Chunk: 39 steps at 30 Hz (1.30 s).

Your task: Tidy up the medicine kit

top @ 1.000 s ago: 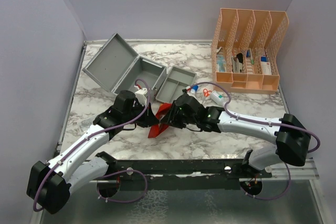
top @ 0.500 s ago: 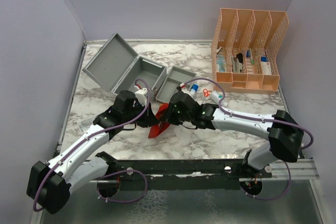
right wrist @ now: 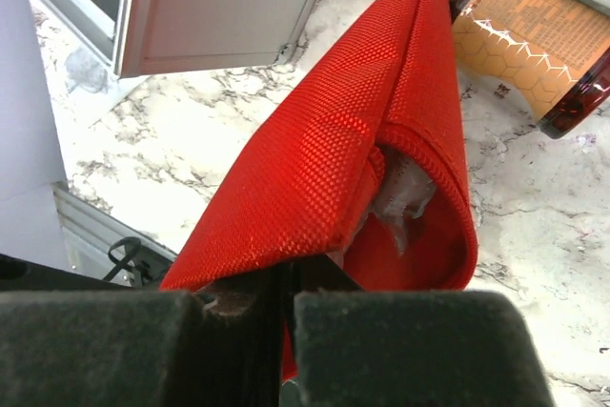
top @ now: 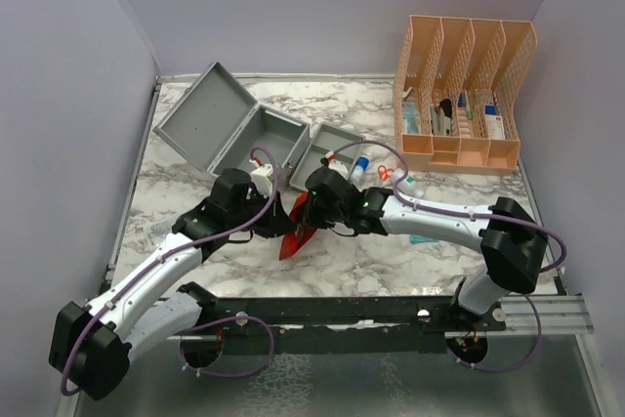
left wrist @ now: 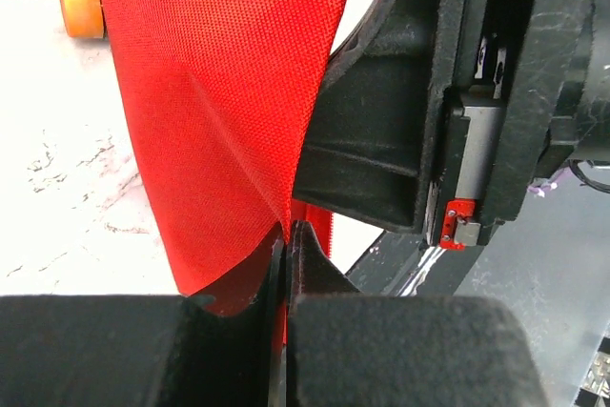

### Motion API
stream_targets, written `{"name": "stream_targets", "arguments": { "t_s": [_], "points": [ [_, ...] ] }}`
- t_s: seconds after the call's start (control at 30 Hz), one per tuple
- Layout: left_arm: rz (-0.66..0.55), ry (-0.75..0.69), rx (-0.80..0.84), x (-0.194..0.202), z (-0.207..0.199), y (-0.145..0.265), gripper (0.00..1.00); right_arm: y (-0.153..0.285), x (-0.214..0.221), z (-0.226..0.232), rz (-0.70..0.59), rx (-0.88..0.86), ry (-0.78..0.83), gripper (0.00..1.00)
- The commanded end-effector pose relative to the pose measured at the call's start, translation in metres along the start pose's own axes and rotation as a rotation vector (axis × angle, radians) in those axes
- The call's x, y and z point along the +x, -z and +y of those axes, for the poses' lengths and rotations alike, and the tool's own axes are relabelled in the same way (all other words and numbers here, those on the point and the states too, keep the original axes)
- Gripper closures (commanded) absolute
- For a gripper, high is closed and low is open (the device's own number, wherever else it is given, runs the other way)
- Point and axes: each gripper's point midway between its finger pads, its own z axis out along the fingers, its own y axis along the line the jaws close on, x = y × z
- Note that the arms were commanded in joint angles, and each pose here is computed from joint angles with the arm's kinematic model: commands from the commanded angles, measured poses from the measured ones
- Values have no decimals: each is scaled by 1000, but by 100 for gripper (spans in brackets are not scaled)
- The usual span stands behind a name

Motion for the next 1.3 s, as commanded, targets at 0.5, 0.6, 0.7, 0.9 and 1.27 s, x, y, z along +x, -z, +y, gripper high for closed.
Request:
{"name": "stream_targets", "arguments": {
  "t_s": [0.5,0.6,0.7,0.9,1.27],
  "points": [
    [-72,44,76,-14,-25,13,100,89,-6,-63,-102,92,-47,62],
    [-79,61,102,-16,-30,13,100,87,-6,-65,-96,109,-27,60],
    [-78,85,124,-16,-34,14,100,82,-8,-56,-95,85,1,58],
    [-89,111,137,-15,-36,15,100,69,-2,-40,-50,28,42,57],
    [-87,163,136,-5,-30,9,100,56,2,-56,-33,120,74,73]
  ]
}}
